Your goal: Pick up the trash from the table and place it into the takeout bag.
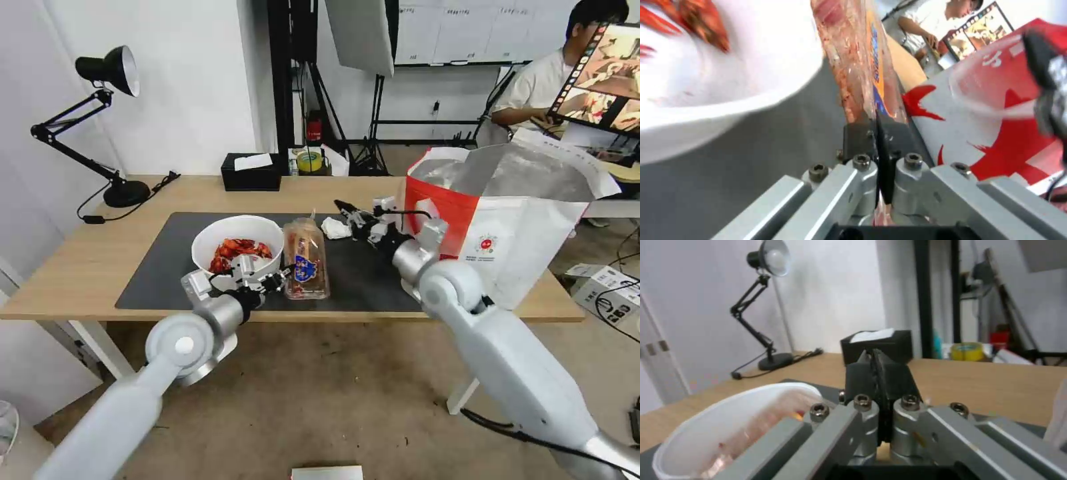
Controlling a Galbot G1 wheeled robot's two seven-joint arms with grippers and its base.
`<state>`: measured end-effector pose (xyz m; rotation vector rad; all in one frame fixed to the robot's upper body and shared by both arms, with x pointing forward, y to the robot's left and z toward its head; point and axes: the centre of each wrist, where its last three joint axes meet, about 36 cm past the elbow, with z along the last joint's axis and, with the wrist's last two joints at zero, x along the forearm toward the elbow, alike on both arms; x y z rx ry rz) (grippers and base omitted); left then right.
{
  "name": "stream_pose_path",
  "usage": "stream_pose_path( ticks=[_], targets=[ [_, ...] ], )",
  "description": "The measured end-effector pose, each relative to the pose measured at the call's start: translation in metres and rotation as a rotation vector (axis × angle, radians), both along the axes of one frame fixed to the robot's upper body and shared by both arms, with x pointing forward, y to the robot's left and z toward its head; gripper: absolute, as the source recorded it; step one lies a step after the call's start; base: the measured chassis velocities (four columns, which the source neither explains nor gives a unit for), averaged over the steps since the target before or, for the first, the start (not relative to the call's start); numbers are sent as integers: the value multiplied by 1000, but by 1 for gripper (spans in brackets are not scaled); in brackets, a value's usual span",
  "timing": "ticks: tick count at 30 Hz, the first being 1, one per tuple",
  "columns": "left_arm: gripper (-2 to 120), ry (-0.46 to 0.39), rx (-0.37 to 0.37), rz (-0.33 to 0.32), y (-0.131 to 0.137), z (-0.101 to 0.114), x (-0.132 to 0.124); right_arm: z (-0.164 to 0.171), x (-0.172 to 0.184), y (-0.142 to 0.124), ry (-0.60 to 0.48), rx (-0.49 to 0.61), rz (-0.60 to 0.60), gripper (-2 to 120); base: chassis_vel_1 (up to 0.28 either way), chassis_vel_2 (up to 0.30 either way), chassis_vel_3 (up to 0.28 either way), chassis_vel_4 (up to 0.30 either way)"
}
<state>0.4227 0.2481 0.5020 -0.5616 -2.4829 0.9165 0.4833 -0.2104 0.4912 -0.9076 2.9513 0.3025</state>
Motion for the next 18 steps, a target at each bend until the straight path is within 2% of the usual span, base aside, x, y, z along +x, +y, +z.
stream_pose_path(
  ticks=[6,12,14,18],
  targets=[
    [0,-31,-15,1,9,17,-10,-30,-53,-9,16,-12,-65,0,0,0,0,0],
    [0,-53,-37,-2,8,26,-17,-46,-88,-14,56,-9,-94,0,0,0,0,0],
    [0,-61,-42,-3,8,29,-18,-48,-95,-16,62,-9,-100,9,0,0,0,0],
    [0,-75,-48,-4,8,34,-20,-47,-104,-18,62,-8,-109,12,0,0,0,0]
  ],
)
